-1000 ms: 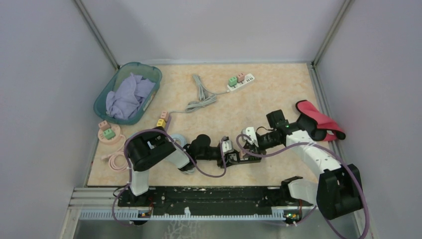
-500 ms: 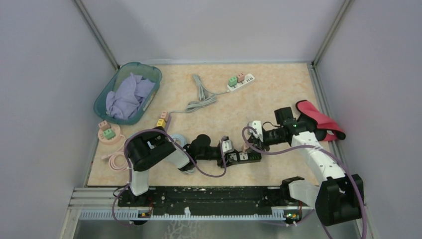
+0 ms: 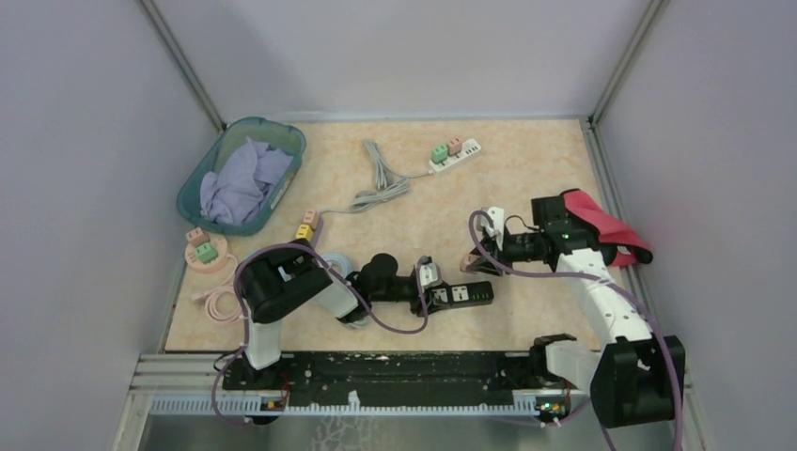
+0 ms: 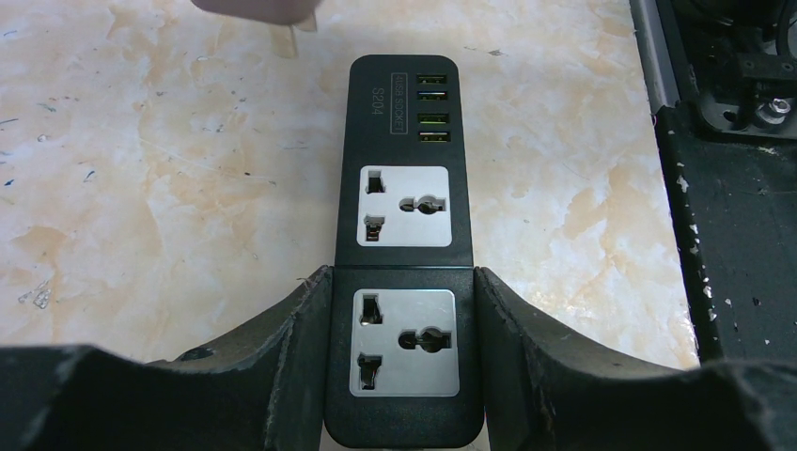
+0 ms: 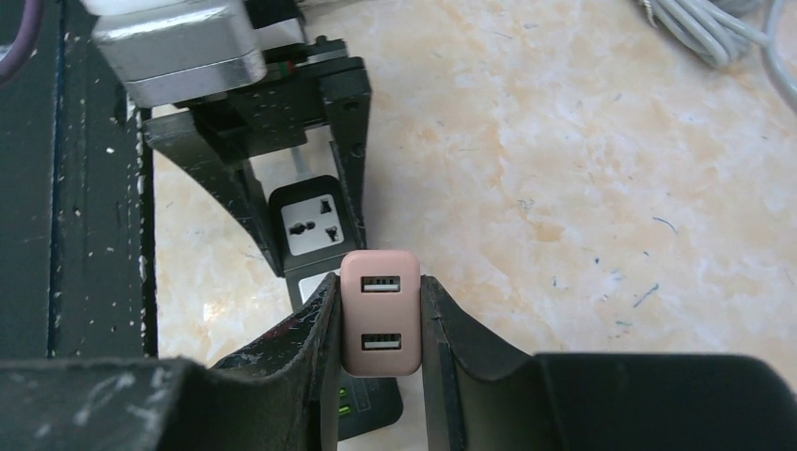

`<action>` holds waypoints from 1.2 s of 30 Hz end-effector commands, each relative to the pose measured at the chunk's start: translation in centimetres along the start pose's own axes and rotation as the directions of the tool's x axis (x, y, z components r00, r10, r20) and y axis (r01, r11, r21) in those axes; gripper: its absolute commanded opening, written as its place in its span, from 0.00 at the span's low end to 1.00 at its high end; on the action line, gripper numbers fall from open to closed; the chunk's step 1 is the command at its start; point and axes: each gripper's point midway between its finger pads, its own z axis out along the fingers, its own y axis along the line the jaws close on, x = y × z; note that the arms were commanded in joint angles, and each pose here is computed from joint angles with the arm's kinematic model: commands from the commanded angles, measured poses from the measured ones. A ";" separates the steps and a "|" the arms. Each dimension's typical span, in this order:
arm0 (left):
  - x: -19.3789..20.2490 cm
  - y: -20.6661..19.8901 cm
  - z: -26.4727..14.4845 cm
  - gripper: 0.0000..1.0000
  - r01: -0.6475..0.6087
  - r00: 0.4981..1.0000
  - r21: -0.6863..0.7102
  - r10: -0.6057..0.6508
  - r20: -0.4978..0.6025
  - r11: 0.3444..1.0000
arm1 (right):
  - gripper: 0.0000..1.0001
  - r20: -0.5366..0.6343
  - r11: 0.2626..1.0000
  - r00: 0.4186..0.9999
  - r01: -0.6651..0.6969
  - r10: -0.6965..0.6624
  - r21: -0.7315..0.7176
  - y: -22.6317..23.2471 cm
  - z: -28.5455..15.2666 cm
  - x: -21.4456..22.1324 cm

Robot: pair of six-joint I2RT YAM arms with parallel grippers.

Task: Pull the plug off the socket
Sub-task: Place the plug at the center of the board.

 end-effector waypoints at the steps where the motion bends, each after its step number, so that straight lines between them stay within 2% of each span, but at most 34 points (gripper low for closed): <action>1: 2.0 0.8 -0.6 0.02 0.050 0.996 -0.042 -0.053 -0.070 0.998 | 0.00 0.079 0.995 0.997 0.017 -0.025 0.101 -2.7 -1.4 -3.4; 12: 2.1 0.7 -0.8 0.03 0.053 0.996 -0.043 -0.056 -0.070 0.998 | 0.00 0.148 0.952 0.986 -0.122 0.083 0.280 -6.6 -4.0 -3.5; 19: 2.2 0.6 -1.0 0.03 0.057 0.996 -0.040 -0.060 -0.069 0.998 | 0.00 0.166 0.871 0.970 -0.235 0.179 0.432 -10.1 -5.2 -2.9; 30: 2.0 0.8 -1.0 0.03 0.056 0.996 -0.046 -0.059 -0.066 0.997 | 0.00 0.207 0.850 0.958 -0.275 0.200 0.450 -13.5 -6.2 -4.8; 36: 1.9 0.9 -0.9 0.03 0.057 0.996 -0.050 -0.060 -0.064 0.997 | 0.00 0.246 0.854 0.934 -0.340 0.258 0.394 -15.6 -6.0 -5.7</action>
